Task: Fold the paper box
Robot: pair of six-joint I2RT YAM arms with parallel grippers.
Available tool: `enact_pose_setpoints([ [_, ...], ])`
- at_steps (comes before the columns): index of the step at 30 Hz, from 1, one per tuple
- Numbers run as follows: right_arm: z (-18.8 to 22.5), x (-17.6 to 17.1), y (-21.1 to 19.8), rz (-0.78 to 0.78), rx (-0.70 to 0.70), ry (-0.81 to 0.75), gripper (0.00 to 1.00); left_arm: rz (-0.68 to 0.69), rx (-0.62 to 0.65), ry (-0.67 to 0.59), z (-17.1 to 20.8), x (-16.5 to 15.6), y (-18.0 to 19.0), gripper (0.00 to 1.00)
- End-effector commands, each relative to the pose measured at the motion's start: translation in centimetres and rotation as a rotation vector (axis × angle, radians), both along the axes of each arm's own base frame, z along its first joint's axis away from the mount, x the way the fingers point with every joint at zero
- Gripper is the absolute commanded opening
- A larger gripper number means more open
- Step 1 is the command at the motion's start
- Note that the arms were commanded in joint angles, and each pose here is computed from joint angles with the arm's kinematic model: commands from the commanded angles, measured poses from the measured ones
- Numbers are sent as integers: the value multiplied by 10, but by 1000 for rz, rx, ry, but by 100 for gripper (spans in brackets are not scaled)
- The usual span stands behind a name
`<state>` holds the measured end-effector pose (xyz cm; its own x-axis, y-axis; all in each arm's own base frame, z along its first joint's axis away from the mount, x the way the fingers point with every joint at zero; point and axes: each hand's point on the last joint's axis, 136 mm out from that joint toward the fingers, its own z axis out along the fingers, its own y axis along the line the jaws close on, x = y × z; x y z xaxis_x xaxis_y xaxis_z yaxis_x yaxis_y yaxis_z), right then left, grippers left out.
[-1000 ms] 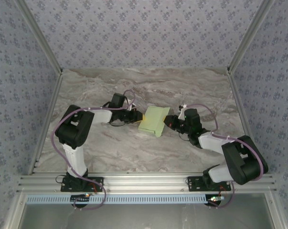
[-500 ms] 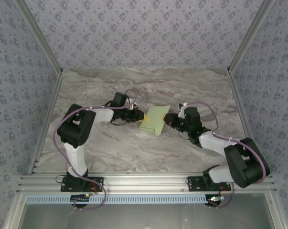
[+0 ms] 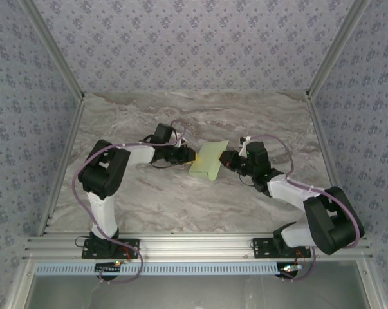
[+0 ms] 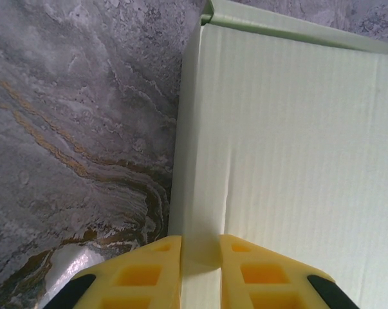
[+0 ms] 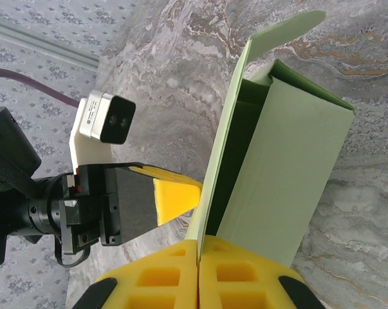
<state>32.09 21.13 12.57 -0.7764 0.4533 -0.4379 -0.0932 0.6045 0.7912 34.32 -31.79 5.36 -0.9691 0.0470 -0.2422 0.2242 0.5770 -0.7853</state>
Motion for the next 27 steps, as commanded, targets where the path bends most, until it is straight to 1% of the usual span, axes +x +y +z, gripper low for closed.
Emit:
enact_pose_setpoints([
  [1,15,3,10,31,-13,-50,9,-38,46,55,-20,-15,-7,18],
  [9,18,6,14,32,-25,-54,10,-39,43,48,-17,-13,-10,19],
  [14,6,7,11,12,-74,-22,11,-39,39,41,-14,-11,-11,21],
  [19,-16,6,6,-8,-150,18,12,-32,40,21,-6,-7,-12,25],
  [22,-26,5,7,-7,-167,39,12,-25,50,1,-1,-5,-10,28],
  [27,-28,9,13,0,-180,38,13,-2,94,-60,10,0,-3,34],
])
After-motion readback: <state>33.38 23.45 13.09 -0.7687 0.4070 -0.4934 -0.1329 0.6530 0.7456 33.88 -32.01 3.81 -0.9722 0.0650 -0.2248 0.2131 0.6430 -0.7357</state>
